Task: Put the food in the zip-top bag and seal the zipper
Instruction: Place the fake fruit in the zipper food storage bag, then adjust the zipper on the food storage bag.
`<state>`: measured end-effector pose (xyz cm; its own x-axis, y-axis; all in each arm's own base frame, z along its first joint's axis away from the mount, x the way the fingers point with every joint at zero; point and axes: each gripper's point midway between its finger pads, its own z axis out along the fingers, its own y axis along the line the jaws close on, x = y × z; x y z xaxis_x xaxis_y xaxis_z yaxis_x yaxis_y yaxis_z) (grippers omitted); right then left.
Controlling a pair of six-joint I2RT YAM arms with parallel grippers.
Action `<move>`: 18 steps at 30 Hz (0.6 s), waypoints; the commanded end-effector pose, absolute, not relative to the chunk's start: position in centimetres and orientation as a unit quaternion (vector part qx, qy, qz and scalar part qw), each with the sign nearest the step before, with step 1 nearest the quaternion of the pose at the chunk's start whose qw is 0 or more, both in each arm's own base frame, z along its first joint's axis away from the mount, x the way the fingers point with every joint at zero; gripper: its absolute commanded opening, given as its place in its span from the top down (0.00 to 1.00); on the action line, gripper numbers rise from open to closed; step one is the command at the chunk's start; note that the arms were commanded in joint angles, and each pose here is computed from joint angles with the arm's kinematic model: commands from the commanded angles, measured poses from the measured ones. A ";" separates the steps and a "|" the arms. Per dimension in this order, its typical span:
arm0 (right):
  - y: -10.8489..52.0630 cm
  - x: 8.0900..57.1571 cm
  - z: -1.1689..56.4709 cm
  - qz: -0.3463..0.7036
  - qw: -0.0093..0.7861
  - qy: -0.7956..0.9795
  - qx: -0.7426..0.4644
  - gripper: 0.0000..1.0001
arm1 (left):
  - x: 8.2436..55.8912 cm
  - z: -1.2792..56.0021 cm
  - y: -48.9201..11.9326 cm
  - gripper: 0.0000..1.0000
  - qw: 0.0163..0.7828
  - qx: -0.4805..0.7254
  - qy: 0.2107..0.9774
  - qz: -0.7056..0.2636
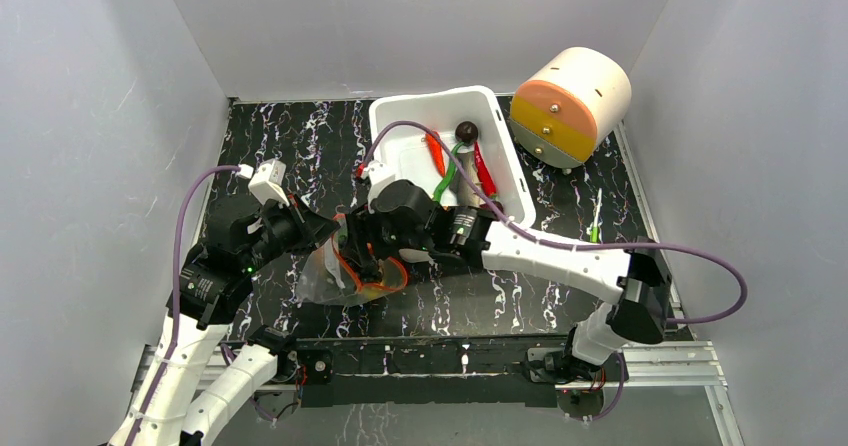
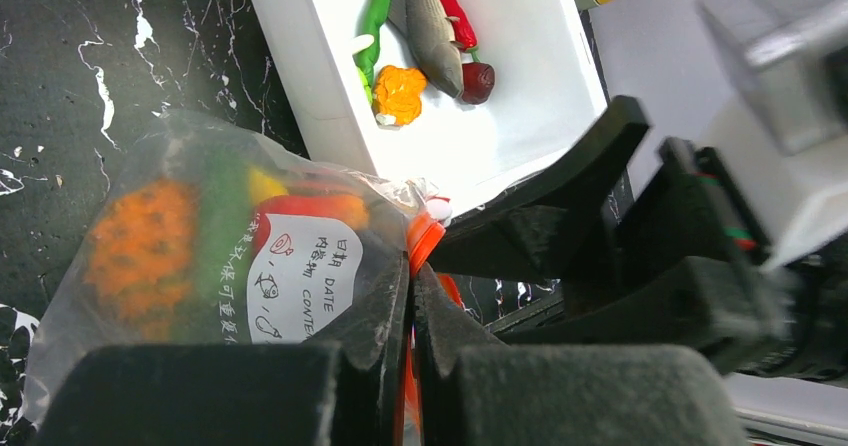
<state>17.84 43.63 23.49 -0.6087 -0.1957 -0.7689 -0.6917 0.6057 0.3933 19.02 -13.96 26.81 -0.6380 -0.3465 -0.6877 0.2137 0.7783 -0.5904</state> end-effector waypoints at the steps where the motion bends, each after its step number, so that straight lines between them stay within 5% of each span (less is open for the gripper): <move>1: 42.6 17.8 30.9 0.400 0.405 0.787 -0.239 0.45 | 19.0 29.4 -14.5 1.00 0.449 -0.029 0.819 -0.357; 18: 39.7 16.5 26.0 0.371 0.375 0.814 -0.243 0.53 | 19.1 29.1 -14.3 1.00 0.447 -0.039 0.820 -0.355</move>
